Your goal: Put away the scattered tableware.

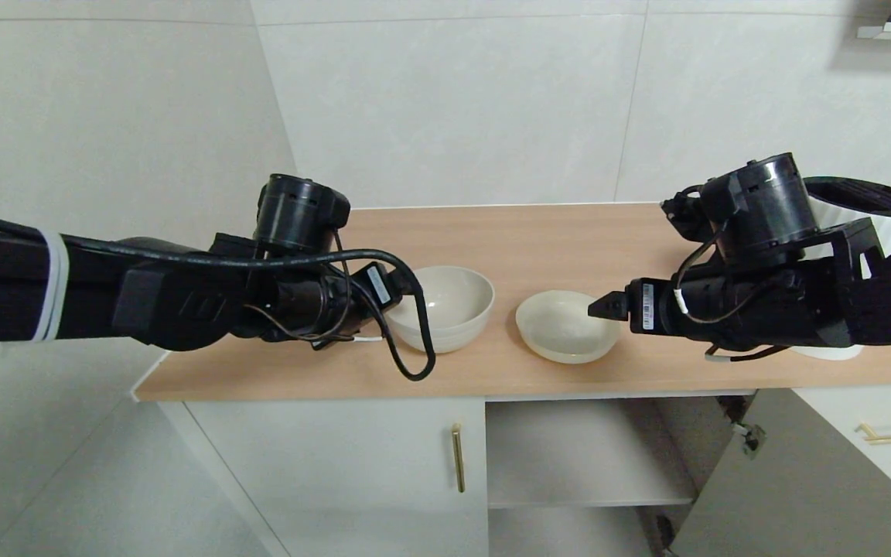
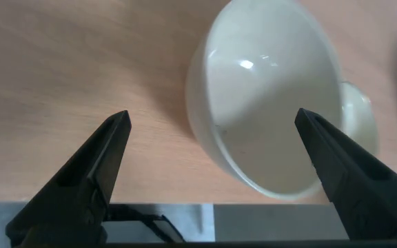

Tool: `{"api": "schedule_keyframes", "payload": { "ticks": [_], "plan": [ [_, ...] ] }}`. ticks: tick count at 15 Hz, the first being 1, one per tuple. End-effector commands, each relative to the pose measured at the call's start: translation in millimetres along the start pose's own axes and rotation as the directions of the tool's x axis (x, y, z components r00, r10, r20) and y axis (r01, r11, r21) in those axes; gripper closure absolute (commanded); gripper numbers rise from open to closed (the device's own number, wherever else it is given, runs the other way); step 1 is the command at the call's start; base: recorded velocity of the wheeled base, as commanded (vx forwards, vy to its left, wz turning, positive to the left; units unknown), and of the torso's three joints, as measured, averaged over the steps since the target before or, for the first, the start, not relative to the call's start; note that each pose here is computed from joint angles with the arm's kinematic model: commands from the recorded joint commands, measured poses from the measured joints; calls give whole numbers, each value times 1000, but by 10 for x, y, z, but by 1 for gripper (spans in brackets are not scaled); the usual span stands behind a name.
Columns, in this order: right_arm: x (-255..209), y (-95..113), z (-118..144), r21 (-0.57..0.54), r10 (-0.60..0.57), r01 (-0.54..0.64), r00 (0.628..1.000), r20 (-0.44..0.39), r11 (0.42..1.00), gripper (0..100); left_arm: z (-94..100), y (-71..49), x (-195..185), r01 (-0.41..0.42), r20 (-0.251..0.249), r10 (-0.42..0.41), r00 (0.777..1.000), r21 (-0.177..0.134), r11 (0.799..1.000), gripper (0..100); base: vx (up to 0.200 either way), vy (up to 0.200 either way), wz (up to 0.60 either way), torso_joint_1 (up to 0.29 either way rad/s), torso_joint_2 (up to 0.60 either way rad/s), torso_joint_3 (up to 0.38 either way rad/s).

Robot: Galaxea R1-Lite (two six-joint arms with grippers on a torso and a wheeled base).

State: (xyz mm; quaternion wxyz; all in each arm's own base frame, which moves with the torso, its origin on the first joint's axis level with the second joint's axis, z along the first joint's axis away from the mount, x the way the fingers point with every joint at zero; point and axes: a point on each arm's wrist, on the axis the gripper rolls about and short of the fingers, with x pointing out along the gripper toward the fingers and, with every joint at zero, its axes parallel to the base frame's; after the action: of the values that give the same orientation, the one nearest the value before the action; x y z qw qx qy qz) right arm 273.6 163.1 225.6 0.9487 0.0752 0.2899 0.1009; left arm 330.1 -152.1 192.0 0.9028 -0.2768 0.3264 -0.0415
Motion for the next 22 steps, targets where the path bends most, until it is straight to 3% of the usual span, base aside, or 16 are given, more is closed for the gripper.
{"api": "schedule_keyframes", "payload": {
  "ticks": [1,6,7,11,16,22],
  "plan": [
    [-7,0,3,0,1,-1,1000,1,1000,0,-47,33,122,-21,-18,21,1000,2,1000,0,0,0,0,0,0,0],
    [-12,0,5,0,1,-1,1000,3,1000,0,-61,43,144,-26,-24,26,999,3,1000,0,0,0,0,0,0,0],
    [-12,0,5,0,1,-1,1000,3,1000,0,-64,39,144,-26,-24,26,999,4,1000,100,0,0,0,0,0,0],
    [-17,-1,8,1,2,-2,1000,4,1000,0,-42,29,111,-18,-17,18,1000,-21,1000,100,0,0,0,0,0,0],
    [8,2,-1,-1,-3,3,1000,0,1000,0,-32,22,89,-14,-13,13,1000,-24,1000,100,0,0,0,0,0,0],
    [503,23,-144,-21,-190,191,981,35,981,0,-12,10,40,-5,-4,5,1000,-25,1000,100,0,0,0,0,0,0]
  ]
}}
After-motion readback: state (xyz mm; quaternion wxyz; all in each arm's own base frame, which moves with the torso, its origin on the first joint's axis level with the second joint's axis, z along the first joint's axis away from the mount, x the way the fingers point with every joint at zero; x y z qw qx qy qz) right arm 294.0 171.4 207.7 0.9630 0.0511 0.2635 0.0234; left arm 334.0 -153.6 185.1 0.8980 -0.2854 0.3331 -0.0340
